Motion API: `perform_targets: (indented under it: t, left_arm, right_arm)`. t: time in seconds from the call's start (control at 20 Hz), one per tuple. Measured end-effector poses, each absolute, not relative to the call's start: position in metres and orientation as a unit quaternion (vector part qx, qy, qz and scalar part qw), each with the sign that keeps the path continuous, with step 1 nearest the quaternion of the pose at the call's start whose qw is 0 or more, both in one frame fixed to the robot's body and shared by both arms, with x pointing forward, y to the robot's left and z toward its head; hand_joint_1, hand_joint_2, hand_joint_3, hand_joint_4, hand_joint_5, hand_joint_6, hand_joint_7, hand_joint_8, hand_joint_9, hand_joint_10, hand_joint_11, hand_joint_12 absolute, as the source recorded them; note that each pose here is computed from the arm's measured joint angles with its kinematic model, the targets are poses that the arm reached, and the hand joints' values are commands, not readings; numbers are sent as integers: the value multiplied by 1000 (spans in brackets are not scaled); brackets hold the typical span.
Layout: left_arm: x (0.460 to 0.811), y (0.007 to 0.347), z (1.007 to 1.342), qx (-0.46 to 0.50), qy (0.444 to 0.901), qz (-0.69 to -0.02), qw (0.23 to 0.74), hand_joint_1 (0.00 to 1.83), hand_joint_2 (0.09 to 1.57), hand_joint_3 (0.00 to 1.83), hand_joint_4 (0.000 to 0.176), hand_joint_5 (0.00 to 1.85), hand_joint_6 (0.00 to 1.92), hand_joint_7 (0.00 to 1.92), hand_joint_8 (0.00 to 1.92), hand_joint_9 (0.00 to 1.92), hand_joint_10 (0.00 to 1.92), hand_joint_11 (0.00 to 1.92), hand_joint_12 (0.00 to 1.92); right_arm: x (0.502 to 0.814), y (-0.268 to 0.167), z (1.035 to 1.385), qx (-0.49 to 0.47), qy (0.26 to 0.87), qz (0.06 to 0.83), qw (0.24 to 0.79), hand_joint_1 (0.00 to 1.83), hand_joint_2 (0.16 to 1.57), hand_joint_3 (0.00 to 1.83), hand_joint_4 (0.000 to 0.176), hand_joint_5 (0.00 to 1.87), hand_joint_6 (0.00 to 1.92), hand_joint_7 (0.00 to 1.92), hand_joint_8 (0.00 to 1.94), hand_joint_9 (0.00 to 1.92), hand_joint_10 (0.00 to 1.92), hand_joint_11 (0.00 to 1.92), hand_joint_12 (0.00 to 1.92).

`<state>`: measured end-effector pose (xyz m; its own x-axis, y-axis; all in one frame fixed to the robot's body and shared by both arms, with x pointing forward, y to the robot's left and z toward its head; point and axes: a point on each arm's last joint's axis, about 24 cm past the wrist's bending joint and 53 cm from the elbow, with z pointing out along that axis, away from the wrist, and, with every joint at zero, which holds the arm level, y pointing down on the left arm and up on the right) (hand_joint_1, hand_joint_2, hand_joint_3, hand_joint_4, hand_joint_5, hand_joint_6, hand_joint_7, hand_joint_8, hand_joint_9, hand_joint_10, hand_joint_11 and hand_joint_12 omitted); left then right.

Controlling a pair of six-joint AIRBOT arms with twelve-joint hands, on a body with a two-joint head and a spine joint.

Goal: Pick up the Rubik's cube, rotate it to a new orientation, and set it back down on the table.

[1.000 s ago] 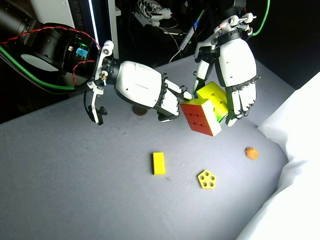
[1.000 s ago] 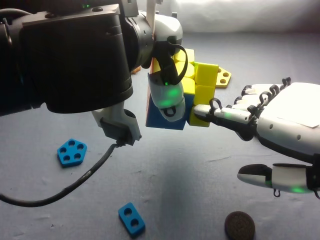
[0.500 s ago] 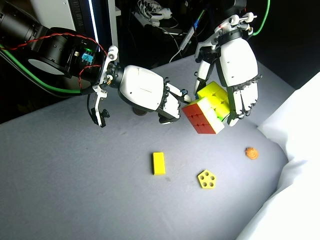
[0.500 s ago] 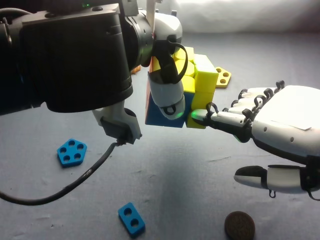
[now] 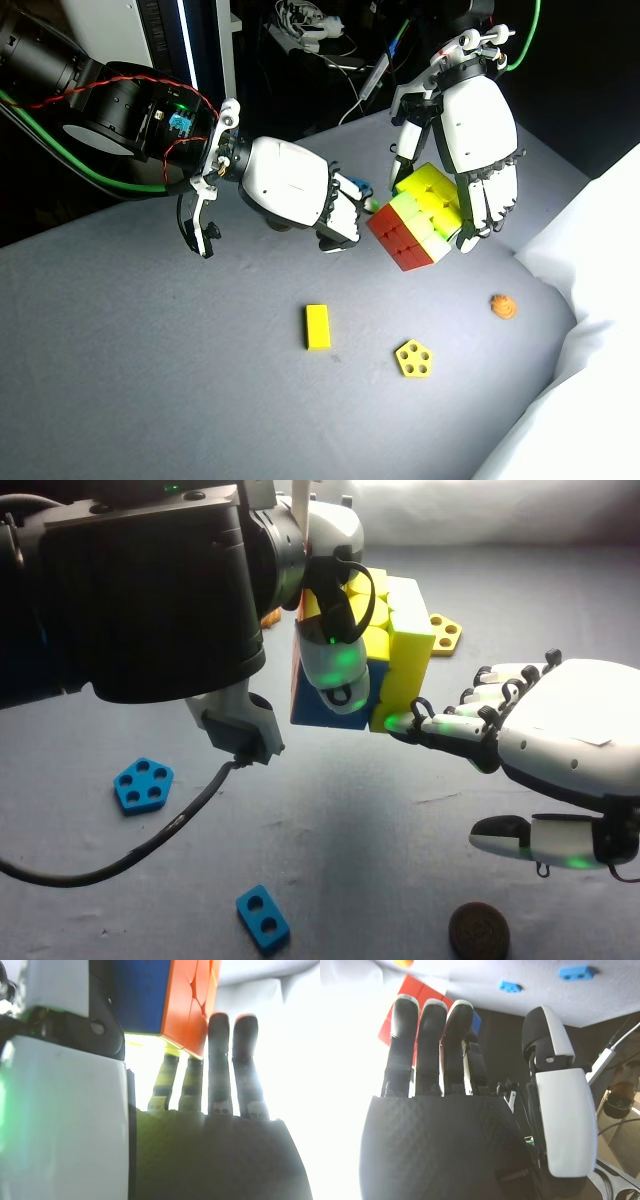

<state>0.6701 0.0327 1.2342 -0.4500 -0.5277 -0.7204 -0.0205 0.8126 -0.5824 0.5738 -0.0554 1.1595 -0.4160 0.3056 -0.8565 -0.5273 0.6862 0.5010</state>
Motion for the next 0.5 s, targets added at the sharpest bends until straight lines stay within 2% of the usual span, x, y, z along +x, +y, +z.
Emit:
perform_targets:
  t: [0.3,0.5]
  left_arm:
    - [671,33,1237,-168,810,-255,500,1050,1308,0,0,613,1543,134,1742,174,1745,176,1839]
    - [671,33,1237,-171,810,-257,498,1028,1332,4,0,572,1601,115,1756,167,1736,155,1829]
  right_arm:
    - [577,-54,1156,-74,748,385,536,689,1212,2,0,174,4,415,1705,381,1921,300,1921]
    - [581,-55,1156,-68,748,386,535,714,1204,0,0,178,8,422,1699,387,1921,287,1921]
